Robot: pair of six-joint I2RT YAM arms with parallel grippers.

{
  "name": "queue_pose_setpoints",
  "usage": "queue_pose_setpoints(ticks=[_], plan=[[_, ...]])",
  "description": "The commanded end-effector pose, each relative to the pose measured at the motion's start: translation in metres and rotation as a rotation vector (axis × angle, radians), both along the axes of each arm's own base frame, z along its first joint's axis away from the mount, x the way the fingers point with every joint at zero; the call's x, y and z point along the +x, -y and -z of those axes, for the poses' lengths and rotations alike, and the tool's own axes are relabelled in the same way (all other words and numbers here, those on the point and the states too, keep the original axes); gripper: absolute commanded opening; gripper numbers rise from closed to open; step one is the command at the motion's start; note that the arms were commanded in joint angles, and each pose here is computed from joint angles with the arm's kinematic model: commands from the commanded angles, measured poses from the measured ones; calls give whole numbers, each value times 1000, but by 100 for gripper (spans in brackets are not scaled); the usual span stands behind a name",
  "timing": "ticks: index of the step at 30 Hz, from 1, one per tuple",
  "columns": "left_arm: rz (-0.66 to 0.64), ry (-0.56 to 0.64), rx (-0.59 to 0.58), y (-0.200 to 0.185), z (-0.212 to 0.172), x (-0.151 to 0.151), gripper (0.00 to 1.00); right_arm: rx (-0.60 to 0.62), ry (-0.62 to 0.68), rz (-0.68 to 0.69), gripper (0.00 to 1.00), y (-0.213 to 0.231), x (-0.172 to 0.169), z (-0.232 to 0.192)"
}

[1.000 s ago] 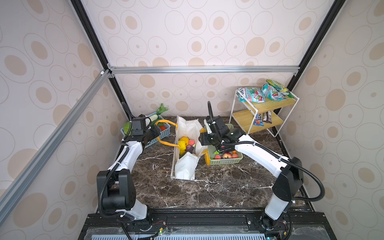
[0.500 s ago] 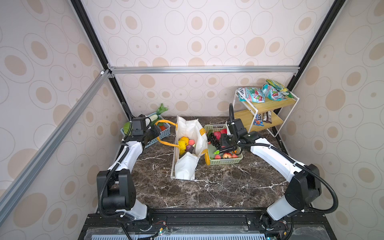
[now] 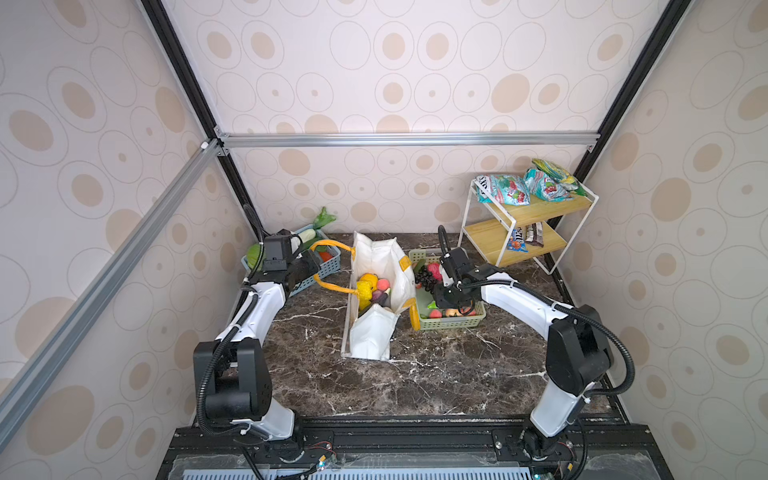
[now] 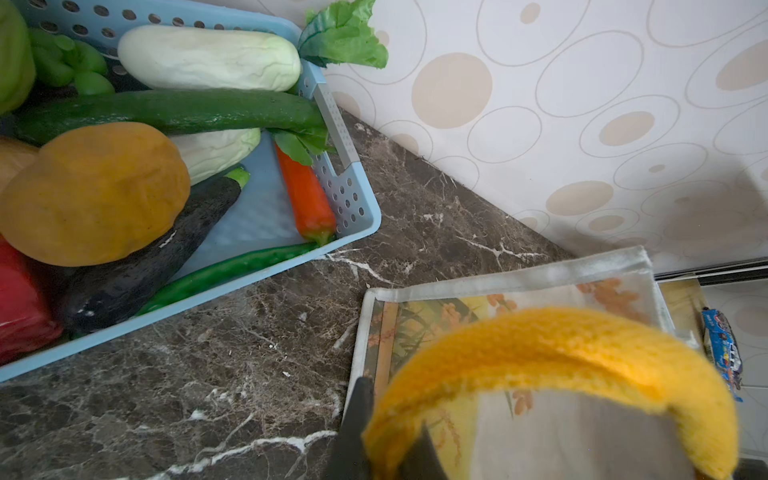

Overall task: Place the food into the grocery bag and tie it
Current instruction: 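Grasp another pink peach in the green basket with the right gripper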

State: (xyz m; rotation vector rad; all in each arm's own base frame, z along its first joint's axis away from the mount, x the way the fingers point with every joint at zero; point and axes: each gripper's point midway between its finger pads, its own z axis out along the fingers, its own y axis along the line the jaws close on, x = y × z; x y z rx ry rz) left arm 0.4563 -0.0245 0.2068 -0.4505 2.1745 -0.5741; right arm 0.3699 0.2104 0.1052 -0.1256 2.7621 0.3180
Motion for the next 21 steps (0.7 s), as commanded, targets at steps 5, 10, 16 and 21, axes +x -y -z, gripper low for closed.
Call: queue_pose_setpoints(ticks=[5,10,16,21], plan=[[12,45,24,1,-21,2,4,-28,-112,-21,25,-4,-8,31],[16,45,21,2,-20,3,4,-20,-144,-8,37,-8,-7,47],[18,45,18,3,-17,3,4,-14,-173,14,50,-9,-7,61],[21,44,16,4,-16,4,4,-28,-185,18,52,-8,-7,69]])
